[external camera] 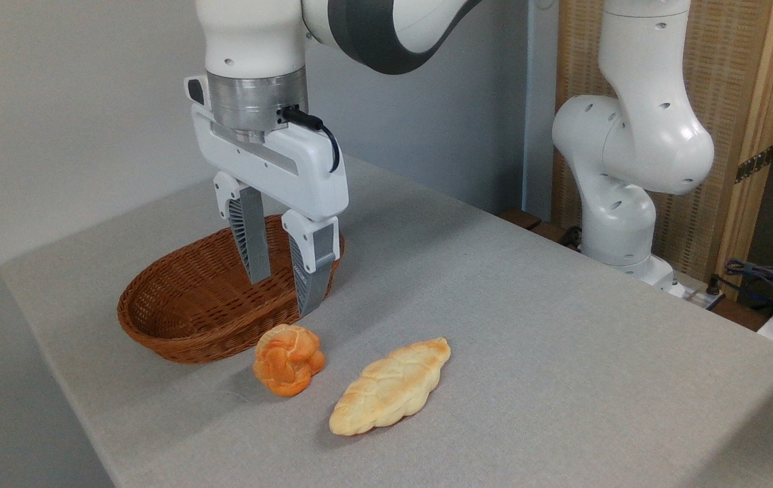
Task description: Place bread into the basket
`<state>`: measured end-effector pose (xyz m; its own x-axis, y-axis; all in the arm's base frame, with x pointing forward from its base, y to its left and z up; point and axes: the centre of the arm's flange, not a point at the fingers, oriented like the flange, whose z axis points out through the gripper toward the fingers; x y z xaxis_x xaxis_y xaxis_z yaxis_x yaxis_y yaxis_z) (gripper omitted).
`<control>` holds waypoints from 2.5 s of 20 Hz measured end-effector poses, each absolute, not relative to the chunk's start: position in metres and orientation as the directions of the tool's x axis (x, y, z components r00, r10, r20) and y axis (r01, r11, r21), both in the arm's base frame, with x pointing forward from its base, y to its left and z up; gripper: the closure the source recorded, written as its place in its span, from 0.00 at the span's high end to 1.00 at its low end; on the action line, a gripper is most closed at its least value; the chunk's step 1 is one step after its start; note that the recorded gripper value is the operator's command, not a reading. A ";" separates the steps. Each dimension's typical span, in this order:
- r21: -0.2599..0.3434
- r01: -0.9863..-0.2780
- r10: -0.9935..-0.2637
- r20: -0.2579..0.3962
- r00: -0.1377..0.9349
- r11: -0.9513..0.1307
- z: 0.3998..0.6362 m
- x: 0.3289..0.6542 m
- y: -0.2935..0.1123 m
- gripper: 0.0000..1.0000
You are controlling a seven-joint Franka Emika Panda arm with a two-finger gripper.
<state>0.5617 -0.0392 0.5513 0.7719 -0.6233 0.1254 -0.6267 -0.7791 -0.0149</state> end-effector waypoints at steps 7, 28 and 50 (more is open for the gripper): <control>-0.006 -0.641 -0.637 0.120 0.762 -0.768 0.546 0.563 -0.051 1.00; 0.002 -0.606 -0.595 0.183 0.782 -0.796 0.563 0.570 -0.013 1.00; -0.014 -0.602 -0.592 0.202 0.780 -0.798 0.559 0.577 -0.013 1.00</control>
